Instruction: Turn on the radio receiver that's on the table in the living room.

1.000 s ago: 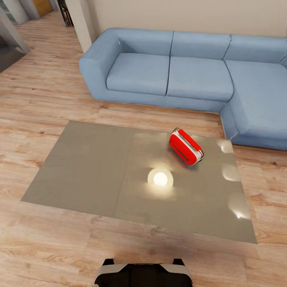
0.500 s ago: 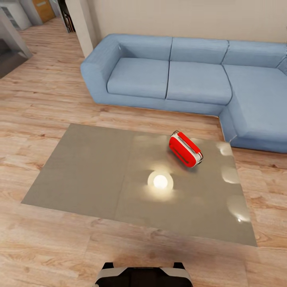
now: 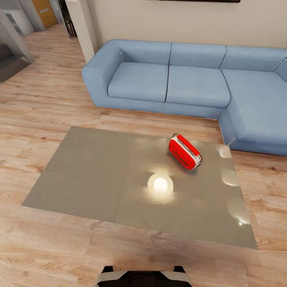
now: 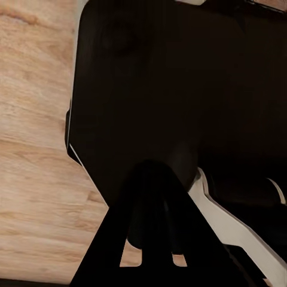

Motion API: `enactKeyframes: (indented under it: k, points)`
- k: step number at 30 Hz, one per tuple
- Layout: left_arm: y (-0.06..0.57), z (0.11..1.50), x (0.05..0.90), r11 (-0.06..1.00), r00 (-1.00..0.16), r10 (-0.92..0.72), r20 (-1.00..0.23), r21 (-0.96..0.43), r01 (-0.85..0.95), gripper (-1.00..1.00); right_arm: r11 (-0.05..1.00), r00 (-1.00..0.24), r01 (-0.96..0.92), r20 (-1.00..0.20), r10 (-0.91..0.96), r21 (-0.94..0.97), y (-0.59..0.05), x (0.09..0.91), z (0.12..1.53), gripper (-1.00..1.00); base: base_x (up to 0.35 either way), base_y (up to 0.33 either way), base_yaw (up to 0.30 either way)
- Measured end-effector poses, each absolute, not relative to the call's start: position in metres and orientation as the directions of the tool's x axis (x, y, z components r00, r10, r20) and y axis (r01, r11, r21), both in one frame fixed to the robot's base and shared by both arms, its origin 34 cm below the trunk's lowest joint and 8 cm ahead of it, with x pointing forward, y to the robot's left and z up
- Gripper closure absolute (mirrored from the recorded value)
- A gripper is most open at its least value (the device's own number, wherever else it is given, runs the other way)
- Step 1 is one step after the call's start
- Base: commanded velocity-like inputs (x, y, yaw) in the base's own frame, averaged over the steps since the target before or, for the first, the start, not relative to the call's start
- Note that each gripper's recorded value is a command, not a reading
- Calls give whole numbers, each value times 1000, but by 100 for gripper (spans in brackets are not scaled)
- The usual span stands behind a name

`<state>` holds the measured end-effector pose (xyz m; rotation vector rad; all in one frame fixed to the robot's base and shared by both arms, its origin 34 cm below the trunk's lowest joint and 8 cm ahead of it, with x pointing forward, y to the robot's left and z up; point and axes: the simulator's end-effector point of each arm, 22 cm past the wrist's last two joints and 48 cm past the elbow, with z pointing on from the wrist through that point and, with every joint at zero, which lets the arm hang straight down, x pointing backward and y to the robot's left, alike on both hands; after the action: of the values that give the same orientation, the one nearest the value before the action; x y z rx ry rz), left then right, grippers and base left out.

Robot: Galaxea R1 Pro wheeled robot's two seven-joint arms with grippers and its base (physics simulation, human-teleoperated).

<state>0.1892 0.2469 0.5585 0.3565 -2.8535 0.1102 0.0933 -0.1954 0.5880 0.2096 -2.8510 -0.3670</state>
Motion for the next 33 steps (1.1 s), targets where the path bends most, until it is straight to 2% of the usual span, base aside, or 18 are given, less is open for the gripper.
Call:
enactKeyframes:
  k: [33]
  points:
    - [247,563,212,967,-948,-231,219,-55,-249,100,962,-971,-100,185,-150,253,-196,116,587,-100,0,0,0]
